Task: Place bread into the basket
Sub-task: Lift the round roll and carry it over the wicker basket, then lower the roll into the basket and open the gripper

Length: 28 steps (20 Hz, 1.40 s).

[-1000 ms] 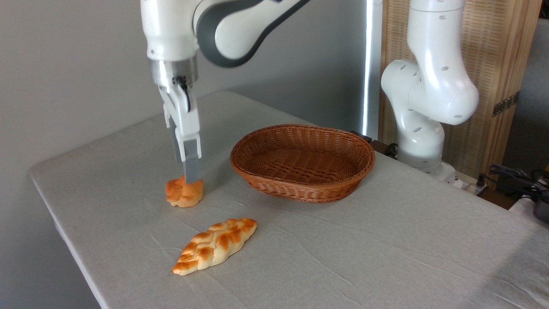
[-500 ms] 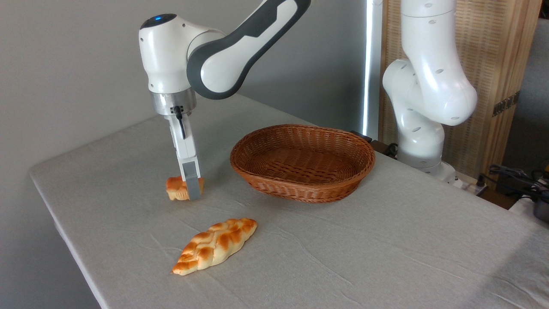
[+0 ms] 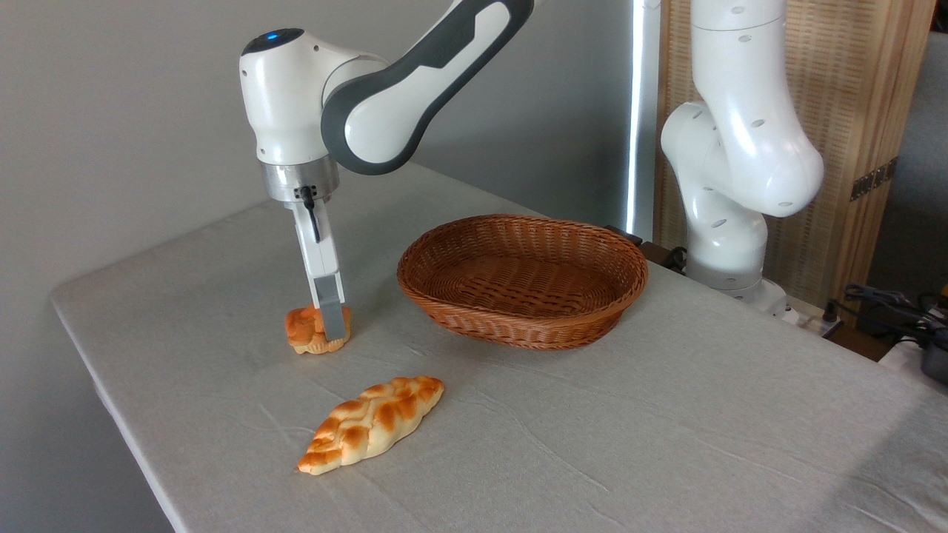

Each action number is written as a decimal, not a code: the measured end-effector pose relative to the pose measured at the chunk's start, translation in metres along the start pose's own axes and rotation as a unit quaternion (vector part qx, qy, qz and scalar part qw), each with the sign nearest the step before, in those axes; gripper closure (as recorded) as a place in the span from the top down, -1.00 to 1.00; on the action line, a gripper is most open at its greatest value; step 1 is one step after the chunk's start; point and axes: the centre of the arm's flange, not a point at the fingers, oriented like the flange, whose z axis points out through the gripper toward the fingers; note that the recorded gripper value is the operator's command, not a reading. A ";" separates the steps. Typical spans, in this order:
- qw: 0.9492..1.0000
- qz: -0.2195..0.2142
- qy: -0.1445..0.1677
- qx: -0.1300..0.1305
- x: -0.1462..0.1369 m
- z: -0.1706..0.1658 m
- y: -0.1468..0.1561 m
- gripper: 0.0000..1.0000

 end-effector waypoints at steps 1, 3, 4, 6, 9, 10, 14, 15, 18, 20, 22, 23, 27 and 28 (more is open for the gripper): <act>1.000 0.000 0.000 0.000 0.000 0.000 0.000 -0.49; 1.000 0.000 0.001 0.002 0.001 -0.002 -0.001 -0.50; 1.000 0.000 0.003 0.004 0.001 -0.004 -0.002 -0.50; 1.000 -0.002 0.006 0.007 0.002 -0.011 -0.006 -0.48; 1.000 -0.012 -0.022 -0.013 -0.005 -0.037 -0.015 -0.42; 0.999 -0.019 -0.035 -0.022 -0.011 -0.052 -0.020 -0.39; 0.998 -0.041 -0.045 -0.020 -0.052 -0.133 -0.032 -0.21; 0.998 -0.034 -0.050 -0.023 -0.063 -0.149 -0.025 -0.21; 0.997 -0.012 -0.067 -0.038 -0.084 -0.159 0.006 -0.13; 0.995 0.001 -0.082 -0.051 -0.091 -0.143 0.030 0.12; 0.992 0.005 -0.099 -0.072 -0.106 -0.124 0.049 0.12; 0.991 0.007 -0.108 -0.084 -0.115 -0.116 0.057 0.23; 0.987 0.015 -0.124 -0.103 -0.128 -0.099 0.076 0.80; 0.986 0.019 -0.125 -0.104 -0.126 -0.097 0.080 0.94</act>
